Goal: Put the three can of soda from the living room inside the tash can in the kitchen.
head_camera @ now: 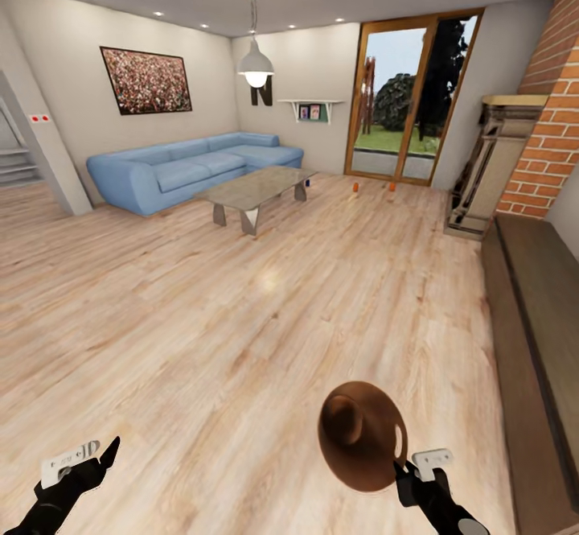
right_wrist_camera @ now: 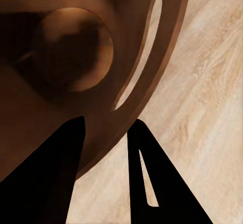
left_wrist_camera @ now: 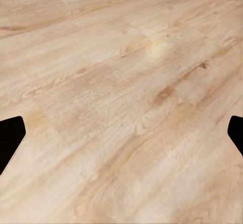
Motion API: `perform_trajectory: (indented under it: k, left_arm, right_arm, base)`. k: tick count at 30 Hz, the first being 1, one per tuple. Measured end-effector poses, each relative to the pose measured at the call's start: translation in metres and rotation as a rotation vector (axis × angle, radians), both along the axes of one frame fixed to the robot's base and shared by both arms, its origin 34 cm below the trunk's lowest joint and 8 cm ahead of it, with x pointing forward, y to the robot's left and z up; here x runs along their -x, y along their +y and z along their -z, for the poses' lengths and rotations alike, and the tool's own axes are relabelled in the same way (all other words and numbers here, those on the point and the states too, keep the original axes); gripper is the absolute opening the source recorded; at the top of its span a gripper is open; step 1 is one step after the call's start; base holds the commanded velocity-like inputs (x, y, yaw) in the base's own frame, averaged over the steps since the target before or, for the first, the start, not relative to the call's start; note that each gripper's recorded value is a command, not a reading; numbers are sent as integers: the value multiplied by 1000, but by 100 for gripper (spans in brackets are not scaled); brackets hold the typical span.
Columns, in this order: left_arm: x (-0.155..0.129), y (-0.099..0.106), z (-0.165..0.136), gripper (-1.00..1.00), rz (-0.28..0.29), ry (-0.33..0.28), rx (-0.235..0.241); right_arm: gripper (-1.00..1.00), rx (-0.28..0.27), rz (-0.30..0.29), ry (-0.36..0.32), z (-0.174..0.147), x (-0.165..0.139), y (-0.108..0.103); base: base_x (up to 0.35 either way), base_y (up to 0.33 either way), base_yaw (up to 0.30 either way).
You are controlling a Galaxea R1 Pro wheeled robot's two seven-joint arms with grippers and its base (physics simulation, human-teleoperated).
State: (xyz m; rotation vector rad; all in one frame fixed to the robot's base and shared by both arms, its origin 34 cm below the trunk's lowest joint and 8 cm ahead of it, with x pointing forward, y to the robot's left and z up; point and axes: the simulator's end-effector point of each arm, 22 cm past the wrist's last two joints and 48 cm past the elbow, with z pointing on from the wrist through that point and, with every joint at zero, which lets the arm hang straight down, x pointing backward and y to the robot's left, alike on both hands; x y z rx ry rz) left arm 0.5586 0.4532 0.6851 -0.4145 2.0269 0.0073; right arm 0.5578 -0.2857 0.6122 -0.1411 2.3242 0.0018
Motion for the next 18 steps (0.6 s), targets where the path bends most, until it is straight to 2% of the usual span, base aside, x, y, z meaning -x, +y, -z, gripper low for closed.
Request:
perform_trajectory:
  k: [9,18]
  left_arm:
    - [-2,0,-4,100,0,-11,0]
    - [-3,0,-9,100,0,-22,-1]
  right_arm:
    - [-100,0,6,-24,-7,-5,-3]
    - [-100,-1,6,-37,-12,-7,-3]
  base:
    - [248,245,-15]
    - [259,230,-91]
